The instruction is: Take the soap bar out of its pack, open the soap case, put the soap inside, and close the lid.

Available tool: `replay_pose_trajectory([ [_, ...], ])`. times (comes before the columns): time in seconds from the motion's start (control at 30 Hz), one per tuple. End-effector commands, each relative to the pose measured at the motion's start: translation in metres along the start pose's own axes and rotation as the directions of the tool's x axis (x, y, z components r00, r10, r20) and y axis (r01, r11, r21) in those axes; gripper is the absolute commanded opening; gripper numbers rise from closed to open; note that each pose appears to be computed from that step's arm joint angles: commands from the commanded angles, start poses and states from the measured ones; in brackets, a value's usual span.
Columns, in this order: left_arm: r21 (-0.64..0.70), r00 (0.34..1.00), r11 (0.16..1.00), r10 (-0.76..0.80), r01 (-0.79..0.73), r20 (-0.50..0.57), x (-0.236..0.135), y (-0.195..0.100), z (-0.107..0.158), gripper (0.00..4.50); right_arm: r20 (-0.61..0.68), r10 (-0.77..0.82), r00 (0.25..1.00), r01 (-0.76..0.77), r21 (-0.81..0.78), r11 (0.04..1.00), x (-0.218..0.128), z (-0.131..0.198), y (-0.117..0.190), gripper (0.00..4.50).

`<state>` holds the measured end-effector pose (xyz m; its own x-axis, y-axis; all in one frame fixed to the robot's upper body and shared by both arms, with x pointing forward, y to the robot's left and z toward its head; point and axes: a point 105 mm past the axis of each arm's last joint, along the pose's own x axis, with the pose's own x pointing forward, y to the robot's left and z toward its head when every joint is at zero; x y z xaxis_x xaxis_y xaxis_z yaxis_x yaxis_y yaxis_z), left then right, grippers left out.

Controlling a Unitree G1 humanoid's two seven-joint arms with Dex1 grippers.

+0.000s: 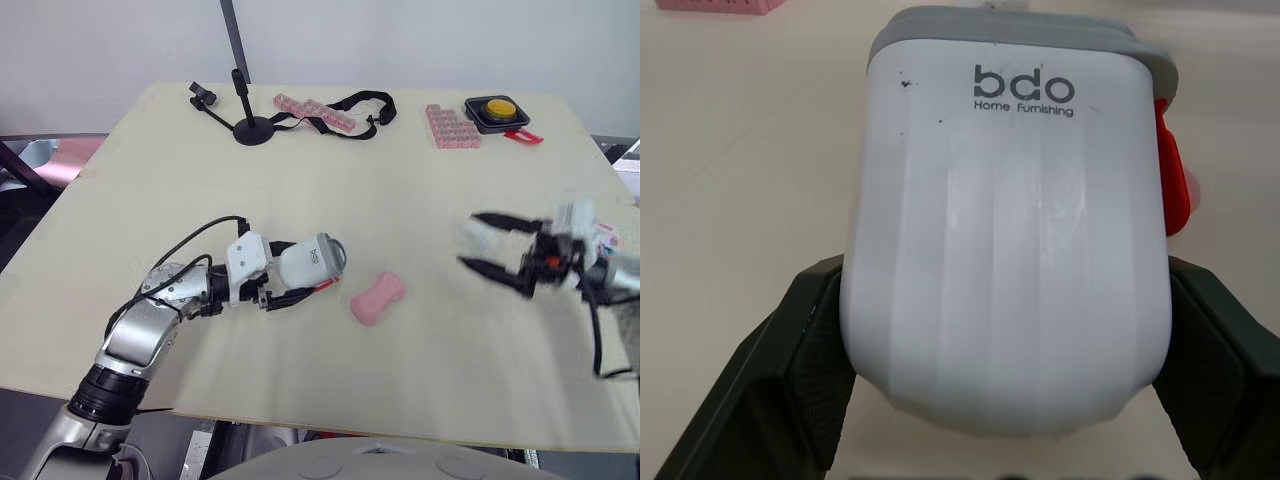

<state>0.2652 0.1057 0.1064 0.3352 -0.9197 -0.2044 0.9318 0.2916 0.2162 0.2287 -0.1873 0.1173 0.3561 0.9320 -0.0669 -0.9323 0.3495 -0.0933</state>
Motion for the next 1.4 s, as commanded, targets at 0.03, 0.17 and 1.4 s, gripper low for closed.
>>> replay_pose_trajectory([
  [0.03, 0.061, 0.995, 0.994, -0.091, 0.093, -0.029, -0.005, -0.007, 0.003, 3.49, -0.002, 0.168, 0.986, -0.167, -0.094, 0.981, 0.010, -0.001, 0.028, 4.47],
  [0.17, 0.076, 0.981, 0.982, -0.164, 0.172, -0.103, -0.011, -0.012, -0.004, 3.49, -0.006, 0.229, 0.973, -0.229, -0.097, 0.969, 0.012, -0.012, 0.035, 4.47],
  [1.4, 0.153, 0.829, 0.917, -0.249, 0.367, -0.500, -0.005, 0.015, 0.010, 3.49, 0.004, 0.175, 0.985, -0.174, -0.089, 0.981, 0.016, -0.031, 0.035, 4.47],
])
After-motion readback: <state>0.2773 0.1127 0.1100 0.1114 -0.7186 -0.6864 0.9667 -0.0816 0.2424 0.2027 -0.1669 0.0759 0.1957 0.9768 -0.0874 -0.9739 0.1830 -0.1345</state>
